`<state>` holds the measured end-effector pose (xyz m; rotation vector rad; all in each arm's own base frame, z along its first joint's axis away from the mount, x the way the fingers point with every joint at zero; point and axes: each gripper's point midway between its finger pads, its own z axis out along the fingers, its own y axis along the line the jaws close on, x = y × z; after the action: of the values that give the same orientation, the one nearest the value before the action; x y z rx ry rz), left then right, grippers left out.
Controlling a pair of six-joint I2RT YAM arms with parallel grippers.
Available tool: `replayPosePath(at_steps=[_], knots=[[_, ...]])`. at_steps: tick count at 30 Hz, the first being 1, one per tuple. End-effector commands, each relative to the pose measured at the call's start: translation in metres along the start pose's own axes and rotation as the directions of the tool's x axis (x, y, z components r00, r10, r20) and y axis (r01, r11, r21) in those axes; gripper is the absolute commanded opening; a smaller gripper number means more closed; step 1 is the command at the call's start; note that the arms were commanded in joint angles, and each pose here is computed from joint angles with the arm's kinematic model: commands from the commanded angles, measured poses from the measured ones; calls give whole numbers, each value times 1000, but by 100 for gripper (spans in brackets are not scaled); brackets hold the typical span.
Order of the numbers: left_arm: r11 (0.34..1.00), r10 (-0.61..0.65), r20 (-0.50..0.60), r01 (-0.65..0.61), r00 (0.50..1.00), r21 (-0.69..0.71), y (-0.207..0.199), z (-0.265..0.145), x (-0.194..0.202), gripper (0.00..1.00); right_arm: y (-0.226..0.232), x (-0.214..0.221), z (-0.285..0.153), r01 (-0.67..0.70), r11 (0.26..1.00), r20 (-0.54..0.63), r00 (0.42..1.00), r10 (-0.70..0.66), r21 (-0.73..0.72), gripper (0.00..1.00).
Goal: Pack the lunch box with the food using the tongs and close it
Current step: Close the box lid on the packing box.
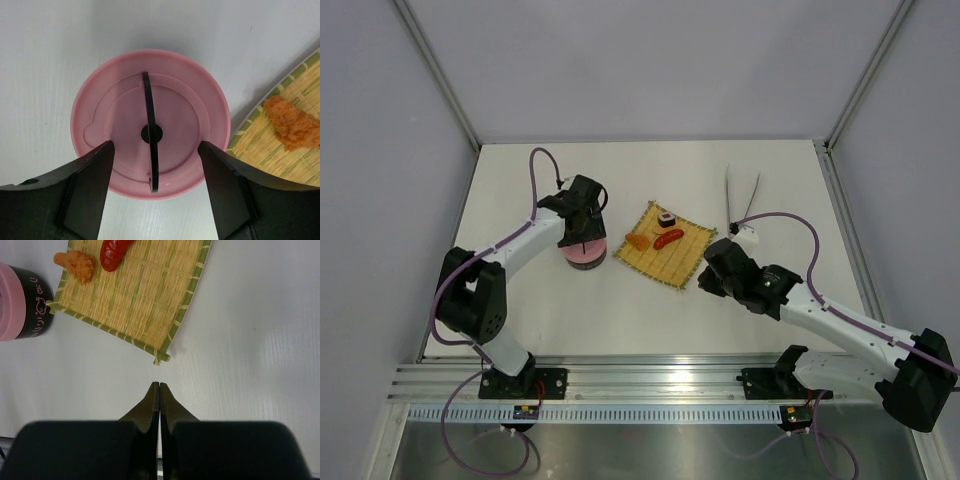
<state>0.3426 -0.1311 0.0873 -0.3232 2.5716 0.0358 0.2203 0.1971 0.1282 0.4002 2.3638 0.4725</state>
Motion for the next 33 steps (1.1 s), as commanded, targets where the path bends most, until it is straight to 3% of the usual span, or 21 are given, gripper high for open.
replayPosePath(at_steps=[1,11,16,21,25,33], knots=[[999,-38,-88,39,995,12,4,17,21,72,9,-15,-6,-22,999,40,999,23,-26,0],[997,-64,119,57,991,60,6,-42,-40,71,13,-14,-3,-21,999,35,999,22,-30,0],[998,-51,34,50,998,25,9,-21,-15,71,16,-14,0,-9,1000,27,1000,10,-28,0],[997,-76,-88,78,993,17,14,8,35,70,14,-13,-1,-10,1000,27,1000,11,-25,0],[996,-80,-110,82,991,17,14,11,41,69,13,-13,-1,-6,1000,28,1000,7,-22,0],[992,-105,106,96,989,87,7,-45,-29,69,14,-14,-1,-12,1000,33,999,13,-23,0]])
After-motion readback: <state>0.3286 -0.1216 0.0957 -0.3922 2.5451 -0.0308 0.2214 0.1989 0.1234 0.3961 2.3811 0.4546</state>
